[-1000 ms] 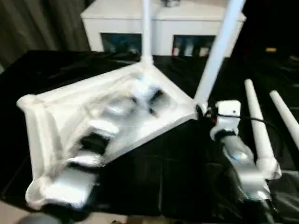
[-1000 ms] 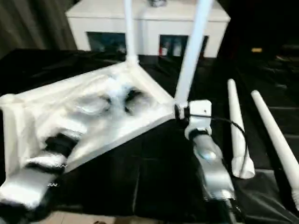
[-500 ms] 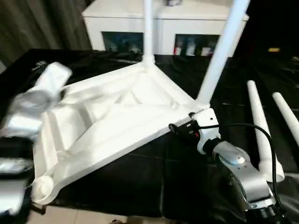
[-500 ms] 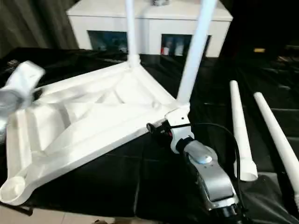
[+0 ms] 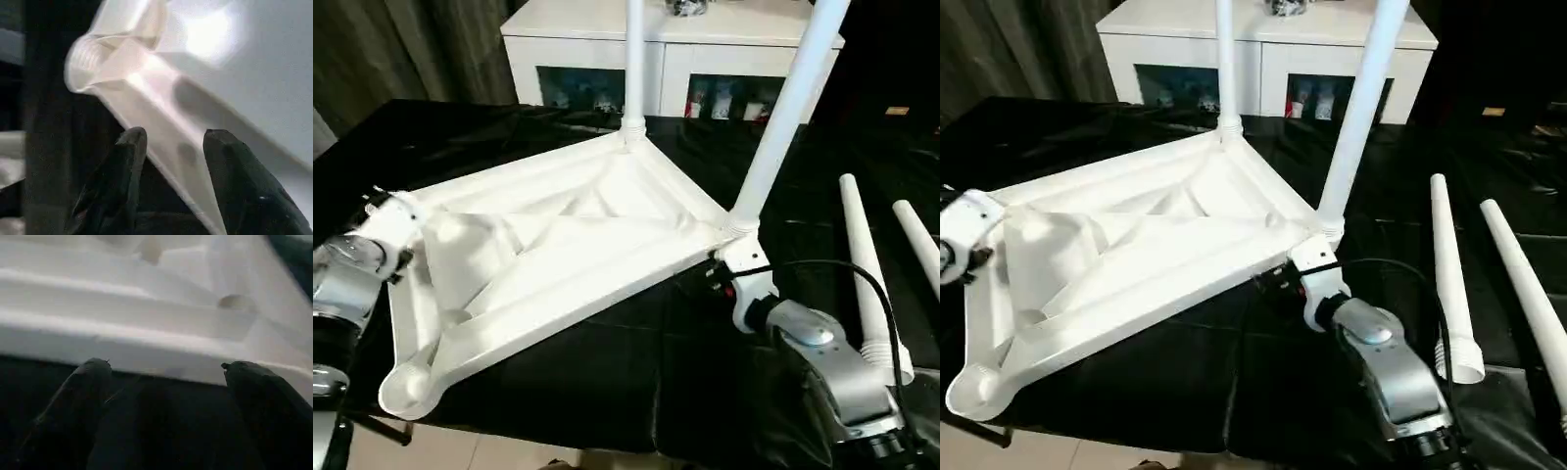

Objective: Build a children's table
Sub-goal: Rotate table base

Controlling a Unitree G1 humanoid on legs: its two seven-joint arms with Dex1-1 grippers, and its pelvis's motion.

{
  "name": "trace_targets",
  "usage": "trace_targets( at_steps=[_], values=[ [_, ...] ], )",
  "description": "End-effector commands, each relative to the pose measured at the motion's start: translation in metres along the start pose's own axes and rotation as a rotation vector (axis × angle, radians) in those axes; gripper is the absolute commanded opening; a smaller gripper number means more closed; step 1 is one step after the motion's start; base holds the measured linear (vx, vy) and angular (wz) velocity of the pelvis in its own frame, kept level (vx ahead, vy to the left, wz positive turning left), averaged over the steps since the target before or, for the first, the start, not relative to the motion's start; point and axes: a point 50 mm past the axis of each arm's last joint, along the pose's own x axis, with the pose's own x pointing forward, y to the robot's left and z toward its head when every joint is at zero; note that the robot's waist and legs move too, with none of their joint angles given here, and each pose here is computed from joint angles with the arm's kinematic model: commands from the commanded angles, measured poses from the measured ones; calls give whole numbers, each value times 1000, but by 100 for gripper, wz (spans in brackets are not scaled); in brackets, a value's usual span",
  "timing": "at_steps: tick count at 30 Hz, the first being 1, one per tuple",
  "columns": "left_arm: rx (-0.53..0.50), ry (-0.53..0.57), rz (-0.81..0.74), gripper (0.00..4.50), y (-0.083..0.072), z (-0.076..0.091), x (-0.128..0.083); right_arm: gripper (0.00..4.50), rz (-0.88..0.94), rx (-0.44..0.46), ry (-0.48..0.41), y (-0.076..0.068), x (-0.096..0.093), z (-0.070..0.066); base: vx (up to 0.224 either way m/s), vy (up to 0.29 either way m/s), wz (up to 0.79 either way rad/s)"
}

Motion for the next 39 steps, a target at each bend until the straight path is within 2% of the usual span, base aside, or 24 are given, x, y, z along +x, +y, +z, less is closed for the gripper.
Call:
trace_targets(
  at_steps=[1,6,8,9,10,11,12,13,14,16,22,27,34,39],
  values=[
    [13,-1,-74,222,-13,3,3,412,96,-11,17,7,-5,-1,0,0,0],
    [4,-27,-133,222,-25,10,3,412,45,-17,37,0,-6,-5,0,0,0],
    [1,-47,-165,222,-31,14,3,412,11,-9,45,-3,-5,-7,0,0,0],
    [-10,-76,-204,222,-40,22,3,412,-27,1,58,-6,-3,-9,0,0,0],
    [-10,-76,-204,222,-40,22,3,412,-27,1,58,-6,-3,-9,0,0,0],
    [-52,-163,-316,222,-68,48,1,412,-85,39,80,-9,2,-15,0,0,0],
    [-52,-163,-316,222,-68,48,1,412,-85,39,80,-9,2,-15,0,0,0],
    [-92,-228,-396,222,-89,68,-2,412,-121,49,97,-12,5,-18,0,0,0],
    [-92,-228,-396,222,-89,68,-2,412,-121,49,97,-12,5,-18,-41,3,24],
    [-133,-279,-463,222,-110,84,-4,412,-150,49,107,-16,8,-20,-51,7,28],
    [-166,-346,-504,222,-133,105,-7,412,-165,55,110,-17,11,-20,0,0,0],
    [-145,-358,-532,222,-140,109,-11,412,-160,66,88,-16,16,-17,0,0,0],
    [-11,-381,-714,222,-167,105,-30,412,-93,66,38,-7,25,-6,0,0,0],
    [14,-402,-842,222,-182,106,-42,412,-51,66,28,-2,27,-6,0,0,0]
  ],
)
